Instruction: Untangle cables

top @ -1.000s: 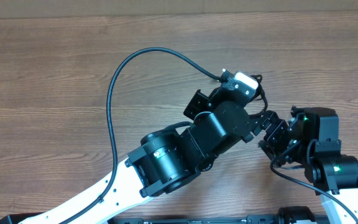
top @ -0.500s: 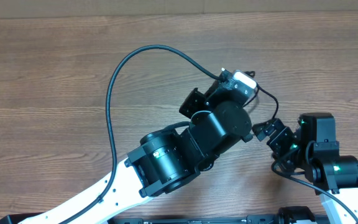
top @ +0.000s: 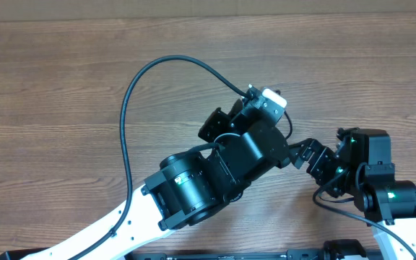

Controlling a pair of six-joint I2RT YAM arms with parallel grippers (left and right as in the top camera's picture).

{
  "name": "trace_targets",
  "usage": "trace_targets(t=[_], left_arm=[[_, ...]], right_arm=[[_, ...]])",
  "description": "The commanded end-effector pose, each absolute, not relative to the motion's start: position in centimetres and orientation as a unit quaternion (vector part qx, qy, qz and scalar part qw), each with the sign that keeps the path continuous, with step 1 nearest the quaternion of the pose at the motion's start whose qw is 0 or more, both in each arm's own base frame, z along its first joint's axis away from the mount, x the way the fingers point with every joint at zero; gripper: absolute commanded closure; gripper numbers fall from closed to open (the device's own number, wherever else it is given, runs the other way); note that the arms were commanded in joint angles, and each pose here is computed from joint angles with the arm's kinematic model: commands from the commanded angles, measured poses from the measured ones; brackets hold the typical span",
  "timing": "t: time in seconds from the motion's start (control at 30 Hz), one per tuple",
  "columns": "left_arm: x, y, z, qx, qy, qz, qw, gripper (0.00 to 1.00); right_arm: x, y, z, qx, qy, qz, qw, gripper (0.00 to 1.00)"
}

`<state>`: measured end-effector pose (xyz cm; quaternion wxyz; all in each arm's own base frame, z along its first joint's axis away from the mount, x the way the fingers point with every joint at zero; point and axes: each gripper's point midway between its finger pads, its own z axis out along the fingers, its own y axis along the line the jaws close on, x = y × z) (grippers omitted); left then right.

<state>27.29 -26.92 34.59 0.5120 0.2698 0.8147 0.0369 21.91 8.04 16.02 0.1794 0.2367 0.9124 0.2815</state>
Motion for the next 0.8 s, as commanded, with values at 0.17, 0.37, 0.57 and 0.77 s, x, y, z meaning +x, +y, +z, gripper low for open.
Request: trace_targets(t=[0.17, 0.37, 0.57, 0.77], left_arm=[[26.2, -26.5, 33.5, 0.300, 0.839, -0.036, 0.453, 0.96], [25.4, -27.0, 31.8, 0.366, 0.838, -0.098, 0.392, 0.96], [21.1, -28.7, 30.0, 0.489, 0.796, -0.169, 0.315, 0.96], [18.6, -29.7, 29.6, 0.547, 0.761, -0.202, 0.286, 0.96]], right_arm=[[20.9, 12.4, 19.0, 0.038, 0.900, 0.386, 0.201, 0.00], [20.0, 13.8, 20.4, -0.044, 0.878, 0.422, 0.221, 0.00], [19.1, 15.0, 22.8, -0.117, 0.842, 0.458, 0.259, 0.00], [19.2, 15.2, 23.6, -0.132, 0.831, 0.465, 0.277, 0.00]])
